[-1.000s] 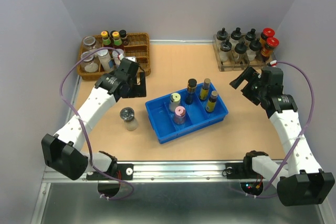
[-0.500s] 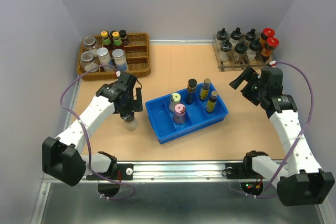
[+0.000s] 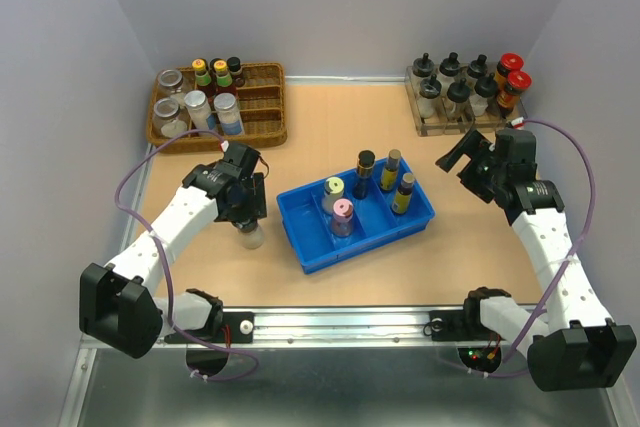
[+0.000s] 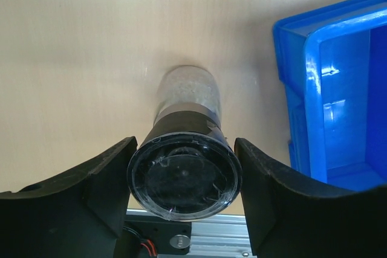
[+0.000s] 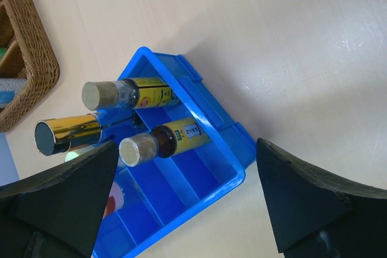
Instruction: Organize the condiment bottles
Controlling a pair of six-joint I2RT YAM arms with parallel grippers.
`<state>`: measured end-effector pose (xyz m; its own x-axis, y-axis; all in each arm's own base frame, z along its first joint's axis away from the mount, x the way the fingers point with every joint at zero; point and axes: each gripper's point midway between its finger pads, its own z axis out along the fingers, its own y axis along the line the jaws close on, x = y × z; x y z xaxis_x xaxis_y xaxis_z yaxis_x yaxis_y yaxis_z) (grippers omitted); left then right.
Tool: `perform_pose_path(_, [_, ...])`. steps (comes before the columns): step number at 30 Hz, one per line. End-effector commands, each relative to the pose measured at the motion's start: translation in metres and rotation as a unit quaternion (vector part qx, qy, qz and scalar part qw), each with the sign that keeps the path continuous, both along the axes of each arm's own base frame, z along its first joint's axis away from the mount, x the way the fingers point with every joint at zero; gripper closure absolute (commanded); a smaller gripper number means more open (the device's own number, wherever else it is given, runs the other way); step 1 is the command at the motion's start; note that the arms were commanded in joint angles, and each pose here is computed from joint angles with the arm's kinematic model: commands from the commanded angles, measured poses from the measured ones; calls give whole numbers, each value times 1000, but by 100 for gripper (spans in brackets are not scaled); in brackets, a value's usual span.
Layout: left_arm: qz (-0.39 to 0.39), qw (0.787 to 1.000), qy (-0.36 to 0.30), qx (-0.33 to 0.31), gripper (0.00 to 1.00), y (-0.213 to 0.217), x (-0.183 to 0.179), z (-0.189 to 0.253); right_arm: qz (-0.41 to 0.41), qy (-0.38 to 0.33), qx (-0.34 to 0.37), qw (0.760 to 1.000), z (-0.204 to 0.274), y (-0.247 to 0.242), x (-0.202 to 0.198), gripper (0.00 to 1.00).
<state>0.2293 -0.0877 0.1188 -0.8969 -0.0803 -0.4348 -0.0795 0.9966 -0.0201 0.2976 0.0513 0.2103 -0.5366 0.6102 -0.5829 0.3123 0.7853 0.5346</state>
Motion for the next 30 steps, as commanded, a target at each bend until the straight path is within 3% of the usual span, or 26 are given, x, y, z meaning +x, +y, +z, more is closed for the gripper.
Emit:
perform_pose_path(1, [3,1000,-9,-8,78,1,-1,9,8,-11,-3,1000,0,2,2,0])
perform_pose_path(3, [10,1000,-21,-3,100,3,2,21,9,-10,-3,1000,-1,2,2,0])
perform_pose_path(10, [56,985,-163,3,100,12,50,116,8,-13,-2,1000,1,2,3,0])
perform_pose_path(14, [-23,979,-193,-58,100,-23,67,158,6,-18,-4,1000,5,1,4,0])
perform_pose_path(23, [-202,960,-160,-107,100,-91,43,153,2,-21,0,1000,7,1,4,0])
perform_pose_path(30, [-249,953,-141,-95,100,-122,42,136,0,-25,0,1000,11,1,5,0])
